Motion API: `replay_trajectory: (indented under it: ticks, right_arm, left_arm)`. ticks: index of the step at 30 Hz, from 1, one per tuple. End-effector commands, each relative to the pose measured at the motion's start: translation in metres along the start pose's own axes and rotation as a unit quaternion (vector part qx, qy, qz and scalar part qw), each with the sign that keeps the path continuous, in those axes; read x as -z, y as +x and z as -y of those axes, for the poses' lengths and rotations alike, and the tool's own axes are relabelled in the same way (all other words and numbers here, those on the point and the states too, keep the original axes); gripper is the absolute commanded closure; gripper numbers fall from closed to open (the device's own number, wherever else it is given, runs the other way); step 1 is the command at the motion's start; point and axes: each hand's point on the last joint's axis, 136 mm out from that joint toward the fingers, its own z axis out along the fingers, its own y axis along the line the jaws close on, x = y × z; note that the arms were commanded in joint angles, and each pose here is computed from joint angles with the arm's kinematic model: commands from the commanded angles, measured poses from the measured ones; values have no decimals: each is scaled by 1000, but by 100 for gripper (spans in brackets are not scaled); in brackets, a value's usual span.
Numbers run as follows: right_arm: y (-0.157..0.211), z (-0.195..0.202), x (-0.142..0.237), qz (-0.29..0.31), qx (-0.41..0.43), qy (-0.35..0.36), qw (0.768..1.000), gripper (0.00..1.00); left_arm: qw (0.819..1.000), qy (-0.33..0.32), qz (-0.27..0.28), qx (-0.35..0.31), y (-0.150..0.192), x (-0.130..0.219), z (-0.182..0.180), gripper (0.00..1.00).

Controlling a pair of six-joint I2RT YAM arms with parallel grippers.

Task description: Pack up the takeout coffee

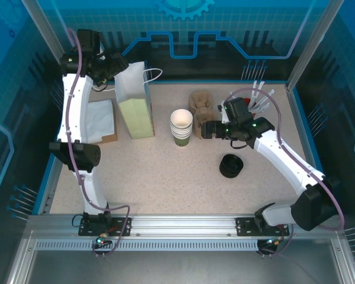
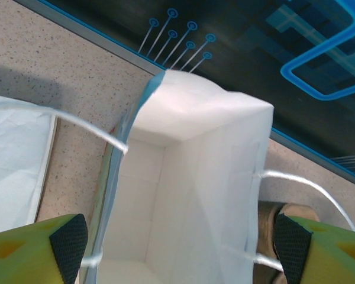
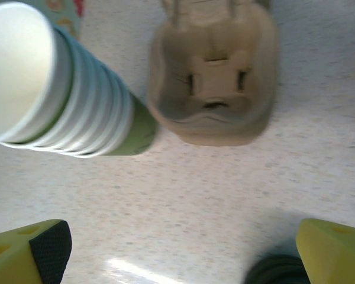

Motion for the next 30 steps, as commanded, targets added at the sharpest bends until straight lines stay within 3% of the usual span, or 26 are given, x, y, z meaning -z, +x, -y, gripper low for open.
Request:
replay_trajectory:
  ticks: [1,7,17,22,26,30]
  right_arm:
    - [-11,-46,-5,-17,-43,-98,994,0]
    - [-26,-75,-30,-34,-48,-97,994,0]
    - [-53,-71,-59,-31,-59,-39,997,42]
    - [-55,-71,-60,-41,-44,-27,998,57]
    - [-56,-70,-59,-39,-38,-24,998,75]
    - [-54,-68,-63,-49,-37,-17,998,76]
  left_arm:
    - [997,55,34,-44,7,60,28,14]
    - [995,84,27,-55,54,94,33,14]
    - [991,110,-54,-57,144,95,29,15]
    - [991,100,-70,-56,159,86,21,15]
    - [991,96,-77,-54,164,82,18,15]
    - [990,99,-79,-52,166,82,18,15]
